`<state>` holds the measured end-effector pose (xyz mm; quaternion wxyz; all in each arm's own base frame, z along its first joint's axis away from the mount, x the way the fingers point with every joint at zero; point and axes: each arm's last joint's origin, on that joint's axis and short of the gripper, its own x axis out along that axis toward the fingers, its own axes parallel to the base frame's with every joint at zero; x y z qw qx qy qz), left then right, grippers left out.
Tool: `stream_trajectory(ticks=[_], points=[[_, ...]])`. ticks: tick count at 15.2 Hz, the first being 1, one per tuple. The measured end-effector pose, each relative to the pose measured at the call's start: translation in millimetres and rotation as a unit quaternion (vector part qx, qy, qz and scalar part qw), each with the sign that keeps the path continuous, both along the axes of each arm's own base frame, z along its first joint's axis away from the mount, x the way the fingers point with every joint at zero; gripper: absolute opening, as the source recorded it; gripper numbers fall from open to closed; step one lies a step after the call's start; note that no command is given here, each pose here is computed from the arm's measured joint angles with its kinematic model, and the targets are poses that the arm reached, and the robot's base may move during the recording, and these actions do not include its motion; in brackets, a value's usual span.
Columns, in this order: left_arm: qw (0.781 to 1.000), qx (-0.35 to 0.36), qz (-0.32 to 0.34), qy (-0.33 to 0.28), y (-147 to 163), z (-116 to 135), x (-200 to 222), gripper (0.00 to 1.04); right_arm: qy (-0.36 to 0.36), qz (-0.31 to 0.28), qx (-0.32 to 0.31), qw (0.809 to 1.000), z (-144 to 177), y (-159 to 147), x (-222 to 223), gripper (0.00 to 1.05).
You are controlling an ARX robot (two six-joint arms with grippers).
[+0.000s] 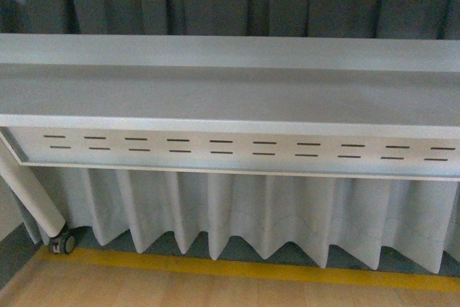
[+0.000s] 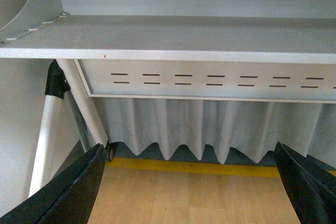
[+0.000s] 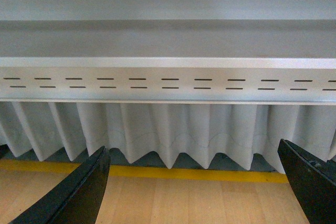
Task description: Wind up and store yellow beetle toy
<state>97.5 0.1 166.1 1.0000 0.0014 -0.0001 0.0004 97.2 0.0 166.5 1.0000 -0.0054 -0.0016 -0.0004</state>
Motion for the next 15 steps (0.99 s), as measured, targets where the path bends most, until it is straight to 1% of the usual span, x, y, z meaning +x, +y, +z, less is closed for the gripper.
stream_trajectory(ticks=[15], points=[[1.0, 0.0, 0.0, 0.0, 0.0, 0.0, 0.0, 0.98, 0.0, 0.0, 0.0, 1.0, 0.0, 0.0, 0.0, 0.98]])
